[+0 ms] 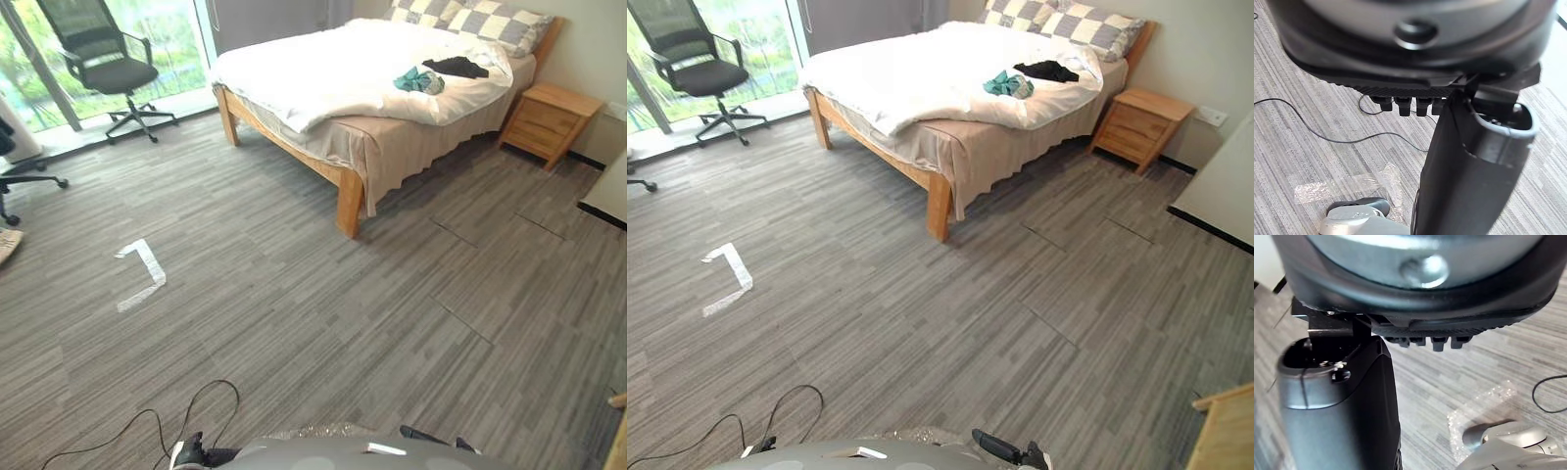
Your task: Tidy up the quilt and then pick up the clothes from the bed and put them into the laundry hamper
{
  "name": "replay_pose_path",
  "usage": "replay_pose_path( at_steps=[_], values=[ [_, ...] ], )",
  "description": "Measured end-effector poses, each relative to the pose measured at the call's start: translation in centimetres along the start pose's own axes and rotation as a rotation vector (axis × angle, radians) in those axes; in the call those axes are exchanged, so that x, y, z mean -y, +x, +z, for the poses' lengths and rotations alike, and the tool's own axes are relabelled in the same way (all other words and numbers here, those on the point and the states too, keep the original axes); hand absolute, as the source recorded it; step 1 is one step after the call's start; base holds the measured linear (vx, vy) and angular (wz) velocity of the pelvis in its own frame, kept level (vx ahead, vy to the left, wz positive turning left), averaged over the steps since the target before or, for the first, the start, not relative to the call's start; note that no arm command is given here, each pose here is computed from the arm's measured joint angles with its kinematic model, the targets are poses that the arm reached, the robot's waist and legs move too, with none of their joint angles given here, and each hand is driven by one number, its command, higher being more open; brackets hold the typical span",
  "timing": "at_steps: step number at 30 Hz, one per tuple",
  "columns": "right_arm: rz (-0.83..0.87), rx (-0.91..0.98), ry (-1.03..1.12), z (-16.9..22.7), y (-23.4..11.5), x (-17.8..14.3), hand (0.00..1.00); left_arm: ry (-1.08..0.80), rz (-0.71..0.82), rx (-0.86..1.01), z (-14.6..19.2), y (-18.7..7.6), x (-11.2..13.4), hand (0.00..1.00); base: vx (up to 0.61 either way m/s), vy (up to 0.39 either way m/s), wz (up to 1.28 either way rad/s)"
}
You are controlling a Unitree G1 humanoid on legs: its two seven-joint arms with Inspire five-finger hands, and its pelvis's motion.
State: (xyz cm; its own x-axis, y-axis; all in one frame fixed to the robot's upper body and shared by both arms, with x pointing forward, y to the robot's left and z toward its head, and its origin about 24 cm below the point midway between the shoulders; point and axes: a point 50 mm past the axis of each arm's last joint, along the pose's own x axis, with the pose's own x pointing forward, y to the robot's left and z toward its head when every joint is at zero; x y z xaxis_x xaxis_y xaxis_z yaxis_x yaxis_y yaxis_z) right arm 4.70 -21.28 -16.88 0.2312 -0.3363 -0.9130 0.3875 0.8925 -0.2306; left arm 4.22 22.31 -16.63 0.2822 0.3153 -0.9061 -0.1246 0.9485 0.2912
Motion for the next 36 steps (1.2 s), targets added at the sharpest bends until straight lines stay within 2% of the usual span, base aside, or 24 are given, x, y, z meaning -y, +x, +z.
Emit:
replay_pose_path(
  at_steps=[14, 19, 24, 28, 32, 36],
  values=[
    [-0.009, -0.009, -0.042, -0.1, 0.1, -0.1, 1.0, 0.027, -0.019, -0.008, 0.3, 0.2, 0.6, 1.0, 0.04, 0.037, 0.04],
    [-0.009, 0.002, -0.081, 0.0, 0.1, -0.2, 1.0, 0.1, -0.023, 0.019, 1.0, 0.3, 0.7, 1.0, -0.06, -0.03, -0.01],
    [0.002, 0.028, -0.087, 1.0, 0.2, -0.7, 1.0, 0.155, -0.021, 0.086, 3.4, 0.6, 0.7, 1.0, -0.08, -0.033, -0.11],
    [0.007, 0.046, -0.005, 2.0, 0.2, -1.2, 1.0, 0.19, 0.003, 0.115, 4.5, 0.8, 0.2, 1.0, 0.06, -0.032, -0.28],
    [-0.005, 0.042, 0.121, 2.2, 0.2, -1.0, 1.0, 0.184, -0.012, 0.119, 4.8, 0.8, 0.9, 1.0, 0.18, 0.003, -0.39],
    [-0.02, 0.065, 0.179, 2.8, 0.2, -0.9, 1.0, 0.174, -0.049, 0.206, 8.2, 0.7, 2.3, 1.0, 0.41, -0.147, -0.31]
  ],
)
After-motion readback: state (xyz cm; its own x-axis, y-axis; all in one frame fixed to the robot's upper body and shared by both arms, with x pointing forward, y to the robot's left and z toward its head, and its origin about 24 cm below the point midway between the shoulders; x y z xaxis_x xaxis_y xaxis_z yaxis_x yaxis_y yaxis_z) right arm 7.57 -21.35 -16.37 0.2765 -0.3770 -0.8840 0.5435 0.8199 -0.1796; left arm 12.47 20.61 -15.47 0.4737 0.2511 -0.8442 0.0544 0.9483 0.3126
